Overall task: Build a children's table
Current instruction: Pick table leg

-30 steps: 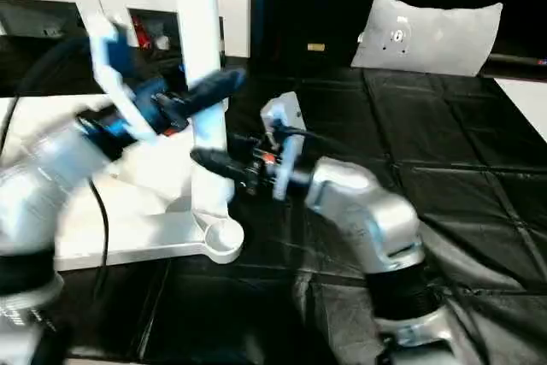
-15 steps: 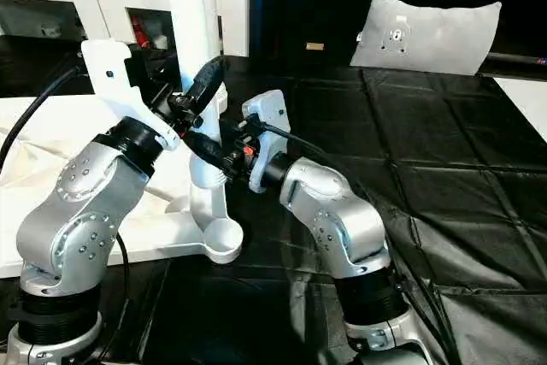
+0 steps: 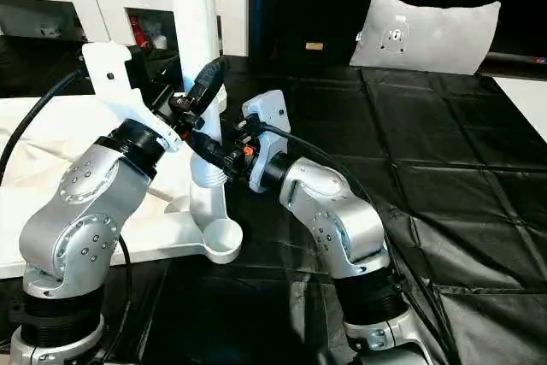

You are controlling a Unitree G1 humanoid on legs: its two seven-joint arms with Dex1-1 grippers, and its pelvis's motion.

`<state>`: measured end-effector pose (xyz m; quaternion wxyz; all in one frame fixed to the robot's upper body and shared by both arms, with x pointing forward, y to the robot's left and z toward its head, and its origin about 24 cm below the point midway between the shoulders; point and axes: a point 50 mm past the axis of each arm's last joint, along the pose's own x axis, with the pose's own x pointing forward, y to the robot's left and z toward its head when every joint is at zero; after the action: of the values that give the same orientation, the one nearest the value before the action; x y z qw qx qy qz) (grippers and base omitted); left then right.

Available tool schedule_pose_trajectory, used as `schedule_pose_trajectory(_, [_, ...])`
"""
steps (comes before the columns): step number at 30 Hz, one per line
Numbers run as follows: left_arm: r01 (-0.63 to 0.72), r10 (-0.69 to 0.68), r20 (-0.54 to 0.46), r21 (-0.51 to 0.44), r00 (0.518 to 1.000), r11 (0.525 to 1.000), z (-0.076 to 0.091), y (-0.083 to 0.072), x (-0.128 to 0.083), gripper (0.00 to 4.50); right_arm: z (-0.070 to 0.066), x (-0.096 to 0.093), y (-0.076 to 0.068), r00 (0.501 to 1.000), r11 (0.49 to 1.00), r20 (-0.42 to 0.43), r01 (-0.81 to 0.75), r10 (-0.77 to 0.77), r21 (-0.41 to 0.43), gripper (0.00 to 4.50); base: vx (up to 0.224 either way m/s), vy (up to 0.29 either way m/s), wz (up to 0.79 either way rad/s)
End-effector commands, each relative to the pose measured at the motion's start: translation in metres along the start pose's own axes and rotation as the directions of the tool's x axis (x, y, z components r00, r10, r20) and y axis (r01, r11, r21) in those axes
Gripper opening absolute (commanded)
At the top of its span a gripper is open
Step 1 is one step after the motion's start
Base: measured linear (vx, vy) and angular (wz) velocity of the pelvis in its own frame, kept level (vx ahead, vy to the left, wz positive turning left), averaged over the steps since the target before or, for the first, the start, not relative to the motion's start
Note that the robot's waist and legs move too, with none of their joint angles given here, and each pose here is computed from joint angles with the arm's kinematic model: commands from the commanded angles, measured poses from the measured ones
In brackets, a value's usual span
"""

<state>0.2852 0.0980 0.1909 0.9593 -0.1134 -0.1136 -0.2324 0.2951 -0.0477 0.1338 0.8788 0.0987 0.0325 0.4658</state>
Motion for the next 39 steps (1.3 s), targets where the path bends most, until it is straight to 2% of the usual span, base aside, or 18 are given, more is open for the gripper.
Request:
schedule_pose_trajectory(1, [0.035,-0.034,-0.029,0.015,0.999,0.999,-0.004,-0.003,-0.001,2.58,0.005,0.001,-0.001,1.0,1.0,0.018,-0.006,0.006,-0.027,1.88,0.0,0.0,0.0])
schedule_pose_trajectory(4, [0.038,-0.035,-0.055,0.052,0.998,0.998,-0.005,-0.001,-0.002,2.58,0.005,0.0,-0.001,1.0,1.0,0.016,-0.009,0.009,-0.028,1.88,0.0,0.0,0.0])
schedule_pose_trajectory(9, [0.02,-0.008,-0.05,0.244,0.999,0.97,0.0,0.004,0.001,2.51,0.005,-0.001,-0.002,1.0,0.999,0.02,-0.012,0.013,-0.032,1.88,0.0,0.0,0.0])
schedule_pose_trajectory(10, [0.022,-0.011,-0.043,0.261,0.999,0.965,0.002,0.004,0.001,2.2,0.005,-0.001,-0.003,1.0,0.999,0.02,-0.011,0.012,-0.032,1.88,0.0,0.0,0.0])
schedule_pose_trajectory(11, [0.022,-0.012,-0.038,0.268,0.999,0.963,0.003,0.003,0.001,2.13,0.005,-0.001,-0.003,1.0,0.999,0.021,-0.011,0.012,-0.032,1.88,0.0,0.0,0.0])
schedule_pose_trajectory(18, [0.028,-0.018,-0.033,0.347,0.999,0.938,0.005,0.003,0.002,1.96,0.006,-0.002,-0.005,1.0,0.999,0.022,-0.009,0.01,-0.036,1.88,0.0,0.0,0.0])
schedule_pose_trajectory(19, [0.028,-0.018,-0.034,0.321,0.999,0.947,0.005,0.003,0.002,1.96,0.006,-0.002,-0.005,1.0,0.999,0.022,-0.01,0.011,-0.036,1.88,0.0,0.0,0.0])
schedule_pose_trajectory(20, [0.012,-0.007,-0.023,0.243,1.0,0.97,0.005,0.003,0.001,1.95,0.006,-0.002,-0.005,1.0,0.999,0.023,-0.01,0.011,-0.038,1.88,0.0,0.0,0.0])
schedule_pose_trajectory(21, [0.012,-0.007,-0.023,0.243,1.0,0.97,0.005,0.003,0.001,1.94,0.006,-0.002,-0.005,1.0,0.999,0.023,-0.01,0.011,-0.038,1.88,0.0,0.0,0.0])
schedule_pose_trajectory(22, [0.001,0.002,-0.015,0.203,1.0,0.979,0.005,0.003,0.001,1.94,0.006,-0.001,-0.005,1.0,0.999,0.023,-0.011,0.012,-0.039,1.88,0.0,0.0,0.0])
schedule_pose_trajectory(23, [-0.013,0.014,-0.007,0.132,1.0,0.991,0.005,0.004,0.001,1.92,0.007,-0.001,-0.005,1.0,0.999,0.022,-0.01,0.011,-0.042,1.88,0.0,0.0,0.0])
schedule_pose_trajectory(26, [-0.017,0.017,-0.014,0.002,1.0,1.0,0.003,0.005,0.001,1.89,0.008,-0.002,-0.008,1.0,0.998,0.02,0.01,-0.008,-0.058,1.88,0.0,0.0,0.0])
schedule_pose_trajectory(28, [-0.014,0.013,-0.027,-0.045,1.0,0.999,0.002,0.007,0.003,1.88,0.011,-0.003,-0.008,1.0,0.999,0.027,-0.006,0.007,-0.034,1.88,0.0,0.0,0.0])
schedule_pose_trajectory(29, [-0.017,0.014,-0.033,-0.079,0.999,0.997,0.003,0.009,0.004,1.88,0.014,-0.005,-0.008,0.999,0.999,0.037,-0.029,0.029,-0.016,2.44,0.0,0.0,0.0])
schedule_pose_trajectory(31, [-0.019,0.016,-0.036,-0.09,0.999,0.996,0.003,0.01,0.005,1.88,0.016,-0.006,-0.007,0.998,0.999,0.046,-0.043,0.043,-0.004,2.44,0.0,0.0,0.0])
schedule_pose_trajectory(34, [-0.021,0.014,-0.058,-0.128,0.998,0.992,0.006,0.02,0.009,1.88,0.03,-0.015,-0.003,0.98,0.98,0.117,-0.172,0.16,0.102,2.82,0.0,0.0,0.0])
schedule_pose_trajectory(35, [-0.01,0.0,-0.058,-0.176,0.998,0.984,0.009,0.023,0.01,1.87,0.036,-0.023,-0.002,0.968,0.964,0.141,-0.228,0.209,0.135,2.91,0.0,0.0,0.0])
schedule_pose_trajectory(39, [0.056,-0.068,-0.038,-0.252,0.997,0.966,0.019,0.029,0.012,1.86,0.048,-0.038,-0.009,0.951,0.941,0.187,-0.282,0.248,0.186,3.26,0.0,0.0,0.0])
